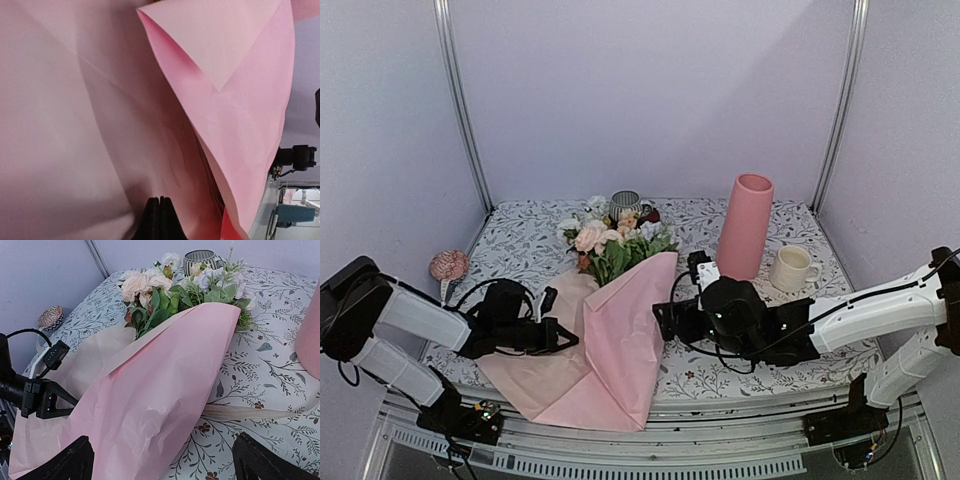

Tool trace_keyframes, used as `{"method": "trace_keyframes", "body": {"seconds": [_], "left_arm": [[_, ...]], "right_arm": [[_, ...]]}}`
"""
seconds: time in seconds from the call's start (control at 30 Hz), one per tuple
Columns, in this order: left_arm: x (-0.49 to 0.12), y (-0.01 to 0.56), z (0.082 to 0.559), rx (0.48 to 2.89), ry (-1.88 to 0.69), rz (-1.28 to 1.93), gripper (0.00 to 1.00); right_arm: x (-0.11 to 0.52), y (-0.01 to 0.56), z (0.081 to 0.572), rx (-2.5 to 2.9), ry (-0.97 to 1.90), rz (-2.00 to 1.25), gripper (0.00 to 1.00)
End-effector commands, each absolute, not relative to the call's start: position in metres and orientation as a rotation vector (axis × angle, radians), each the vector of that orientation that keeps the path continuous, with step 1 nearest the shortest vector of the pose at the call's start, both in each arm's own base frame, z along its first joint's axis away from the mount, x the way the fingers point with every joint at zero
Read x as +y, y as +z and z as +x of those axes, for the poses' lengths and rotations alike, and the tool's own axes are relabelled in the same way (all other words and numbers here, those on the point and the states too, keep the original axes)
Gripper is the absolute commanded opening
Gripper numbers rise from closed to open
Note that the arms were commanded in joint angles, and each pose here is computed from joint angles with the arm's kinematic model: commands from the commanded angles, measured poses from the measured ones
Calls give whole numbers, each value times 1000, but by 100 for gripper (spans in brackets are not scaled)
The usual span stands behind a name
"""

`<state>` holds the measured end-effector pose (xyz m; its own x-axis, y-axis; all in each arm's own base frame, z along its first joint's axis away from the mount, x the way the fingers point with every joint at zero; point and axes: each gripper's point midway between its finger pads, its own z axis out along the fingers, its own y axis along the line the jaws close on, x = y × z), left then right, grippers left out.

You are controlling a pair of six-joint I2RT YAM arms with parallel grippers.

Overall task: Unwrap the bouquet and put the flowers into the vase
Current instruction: Unfold the two-thirds folded wrapping paper from the folded wrapping paper.

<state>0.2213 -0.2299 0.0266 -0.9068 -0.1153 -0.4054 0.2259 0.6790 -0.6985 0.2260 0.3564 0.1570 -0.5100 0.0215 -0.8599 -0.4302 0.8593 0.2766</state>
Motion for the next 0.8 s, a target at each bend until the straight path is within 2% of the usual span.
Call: {"method": "trace_keyframes", "body": {"seconds": [0.0, 0.17, 0.4, 0.77], "left_arm": [[-263, 40, 225, 2425, -1197, 209, 0], [-292, 48, 224, 2401, -1272, 290, 0], [-329, 90, 209, 2250, -1379, 483, 0], [-403, 127, 164, 2111, -1479, 820, 2]], "right_arm": [[344, 161, 228, 2029, 563, -251, 99], [337, 163, 229, 2028, 534, -239, 99], [319, 177, 235, 2012, 465, -213, 99], [266, 233, 238, 1934, 483, -125, 99]]}}
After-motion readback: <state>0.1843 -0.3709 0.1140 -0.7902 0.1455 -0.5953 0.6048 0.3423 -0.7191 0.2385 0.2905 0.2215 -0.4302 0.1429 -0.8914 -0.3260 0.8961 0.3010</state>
